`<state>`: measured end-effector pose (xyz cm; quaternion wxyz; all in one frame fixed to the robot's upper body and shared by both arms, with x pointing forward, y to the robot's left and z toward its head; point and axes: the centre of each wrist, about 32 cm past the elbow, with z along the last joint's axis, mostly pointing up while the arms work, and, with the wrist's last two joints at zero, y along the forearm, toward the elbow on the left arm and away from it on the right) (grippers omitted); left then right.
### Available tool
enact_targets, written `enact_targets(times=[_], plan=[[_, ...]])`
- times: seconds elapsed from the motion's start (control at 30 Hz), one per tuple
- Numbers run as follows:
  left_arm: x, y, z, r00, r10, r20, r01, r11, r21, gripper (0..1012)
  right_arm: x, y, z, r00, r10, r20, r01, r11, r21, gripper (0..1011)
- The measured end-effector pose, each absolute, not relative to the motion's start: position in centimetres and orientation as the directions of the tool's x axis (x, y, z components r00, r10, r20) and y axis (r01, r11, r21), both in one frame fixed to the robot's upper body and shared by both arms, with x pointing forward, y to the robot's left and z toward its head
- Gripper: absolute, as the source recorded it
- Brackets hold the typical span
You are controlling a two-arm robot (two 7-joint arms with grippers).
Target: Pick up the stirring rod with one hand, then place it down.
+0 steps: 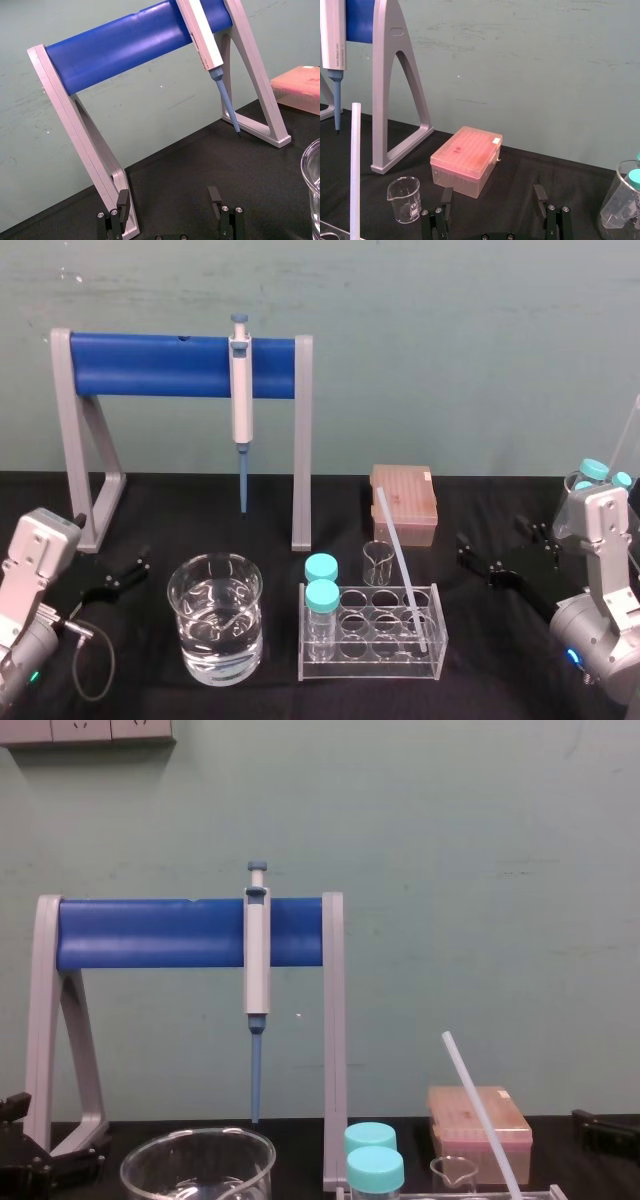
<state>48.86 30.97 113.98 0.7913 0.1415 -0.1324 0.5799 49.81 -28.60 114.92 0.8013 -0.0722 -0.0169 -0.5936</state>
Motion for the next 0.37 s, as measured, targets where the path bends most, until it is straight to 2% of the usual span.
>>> enact_targets(times=[0.37], plan=[[48.86, 30.97, 113.98, 0.292, 0.880, 0.374, -0.955, 0.287, 0.070, 1005, 49.82, -28.63, 114.97, 0.294, -0.949, 0.113, 0.954, 0.285, -0.093, 1003]])
